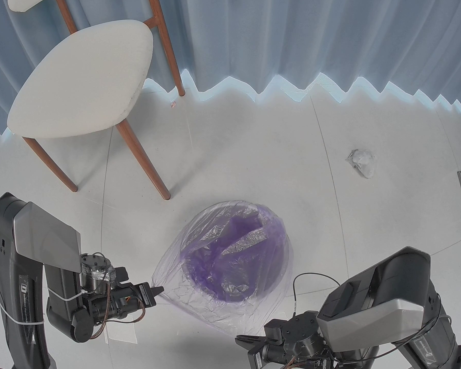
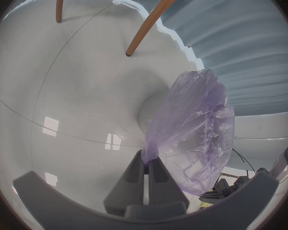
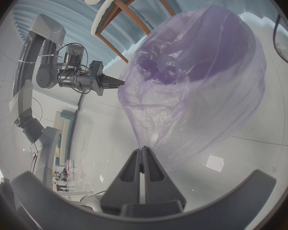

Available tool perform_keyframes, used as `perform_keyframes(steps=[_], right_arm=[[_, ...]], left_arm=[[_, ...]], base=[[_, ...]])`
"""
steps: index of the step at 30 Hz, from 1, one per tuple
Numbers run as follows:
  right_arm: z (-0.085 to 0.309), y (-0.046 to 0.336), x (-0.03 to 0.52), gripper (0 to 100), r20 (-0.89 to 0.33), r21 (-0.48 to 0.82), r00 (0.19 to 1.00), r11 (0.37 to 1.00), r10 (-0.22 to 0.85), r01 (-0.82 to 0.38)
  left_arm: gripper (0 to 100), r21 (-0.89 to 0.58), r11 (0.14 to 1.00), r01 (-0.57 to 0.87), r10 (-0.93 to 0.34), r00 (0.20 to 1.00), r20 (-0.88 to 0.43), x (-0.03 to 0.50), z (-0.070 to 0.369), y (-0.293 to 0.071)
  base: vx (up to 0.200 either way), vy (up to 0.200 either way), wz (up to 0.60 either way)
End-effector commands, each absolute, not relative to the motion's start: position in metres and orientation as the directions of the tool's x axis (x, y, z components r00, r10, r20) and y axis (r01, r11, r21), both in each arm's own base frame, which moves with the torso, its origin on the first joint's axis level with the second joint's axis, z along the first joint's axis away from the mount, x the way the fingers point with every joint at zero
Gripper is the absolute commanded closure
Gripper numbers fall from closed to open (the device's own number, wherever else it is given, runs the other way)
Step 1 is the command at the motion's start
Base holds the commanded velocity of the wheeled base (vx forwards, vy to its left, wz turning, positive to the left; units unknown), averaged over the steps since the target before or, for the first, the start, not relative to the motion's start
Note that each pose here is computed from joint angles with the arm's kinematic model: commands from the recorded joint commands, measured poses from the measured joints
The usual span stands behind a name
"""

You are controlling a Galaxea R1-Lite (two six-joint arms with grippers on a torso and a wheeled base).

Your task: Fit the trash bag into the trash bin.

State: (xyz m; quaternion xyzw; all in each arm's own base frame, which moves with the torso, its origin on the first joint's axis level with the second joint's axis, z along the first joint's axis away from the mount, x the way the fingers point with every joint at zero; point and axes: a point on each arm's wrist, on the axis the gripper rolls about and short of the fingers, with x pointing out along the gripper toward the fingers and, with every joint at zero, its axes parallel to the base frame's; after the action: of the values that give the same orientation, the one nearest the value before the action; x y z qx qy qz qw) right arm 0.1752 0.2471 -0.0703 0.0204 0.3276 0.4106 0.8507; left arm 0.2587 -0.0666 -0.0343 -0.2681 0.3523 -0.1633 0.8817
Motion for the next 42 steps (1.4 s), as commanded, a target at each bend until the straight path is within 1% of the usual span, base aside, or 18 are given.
perform_keyframes(steps=[1, 4, 23, 24, 26, 27, 33, 34, 35, 39, 41, 42], right_arm=[[-0.070, 0.241, 0.173, 100, -0.552, 0.307, 0.453, 0.676, 0.700, -0.670], [-0.070, 0.236, 0.170, 100, -0.569, 0.309, 0.445, 0.681, 0.692, -0.664], [-0.070, 0.236, 0.169, 100, -0.571, 0.319, 0.440, 0.682, 0.693, -0.658], [-0.070, 0.236, 0.169, 0, -0.571, 0.319, 0.440, 0.682, 0.693, -0.658], [-0.070, 0.235, 0.168, 0, -0.576, 0.321, 0.438, 0.684, 0.690, -0.655], [-0.070, 0.234, 0.168, 0, -0.576, 0.321, 0.440, 0.686, 0.689, -0.653], [-0.062, 0.227, 0.158, 0, -0.593, 0.340, 0.423, 0.689, 0.685, -0.640], [-0.054, 0.231, 0.150, 0, -0.578, 0.346, 0.409, 0.666, 0.706, -0.661], [-0.052, 0.232, 0.150, 0, -0.571, 0.348, 0.409, 0.662, 0.711, -0.664], [-0.030, 0.236, 0.148, 0, -0.506, 0.356, 0.423, 0.629, 0.752, -0.691], [-0.025, 0.236, 0.148, 0, -0.494, 0.359, 0.426, 0.624, 0.758, -0.695], [-0.011, 0.236, 0.148, 0, -0.452, 0.371, 0.437, 0.609, 0.778, -0.701]], left_arm=[[100, -0.587, 0.803, 0.101, -0.475, 0.703, -0.529, 0.260, -0.034, -0.067], [100, -0.587, 0.803, 0.103, -0.477, 0.703, -0.528, 0.260, -0.034, -0.068], [100, -0.589, 0.801, 0.106, -0.475, 0.711, -0.519, 0.262, -0.032, -0.068], [100, -0.589, 0.801, 0.106, -0.475, 0.711, -0.519, 0.262, -0.032, -0.068], [100, -0.587, 0.803, 0.102, -0.473, 0.707, -0.525, 0.259, -0.031, -0.067], [0, -0.587, 0.803, 0.101, -0.473, 0.707, -0.526, 0.258, -0.031, -0.067], [0, -0.594, 0.794, 0.128, -0.485, 0.722, -0.493, 0.254, -0.015, -0.067], [0, -0.593, 0.793, 0.140, -0.485, 0.734, -0.476, 0.253, -0.009, -0.066], [0, -0.593, 0.792, 0.142, -0.485, 0.737, -0.471, 0.253, -0.007, -0.066], [0, -0.594, 0.779, 0.199, -0.482, 0.797, -0.364, 0.250, 0.028, -0.060], [0, -0.594, 0.776, 0.211, -0.483, 0.806, -0.344, 0.248, 0.034, -0.058], [0, -0.592, 0.769, 0.241, -0.484, 0.824, -0.294, 0.240, 0.051, -0.055]], base=[[0.000, 0.000, 0.00], [0.000, 0.000, 0.00], [0.000, 0.000, 0.00], [0.000, 0.000, 0.00], [0.000, 0.000, 0.00], [0.000, 0.000, 0.00], [0.000, 0.000, 0.00], [0.000, 0.000, 0.00], [0.000, 0.000, 0.00], [0.000, 0.000, 0.00], [0.000, 0.000, 0.00], [0.000, 0.000, 0.00]])
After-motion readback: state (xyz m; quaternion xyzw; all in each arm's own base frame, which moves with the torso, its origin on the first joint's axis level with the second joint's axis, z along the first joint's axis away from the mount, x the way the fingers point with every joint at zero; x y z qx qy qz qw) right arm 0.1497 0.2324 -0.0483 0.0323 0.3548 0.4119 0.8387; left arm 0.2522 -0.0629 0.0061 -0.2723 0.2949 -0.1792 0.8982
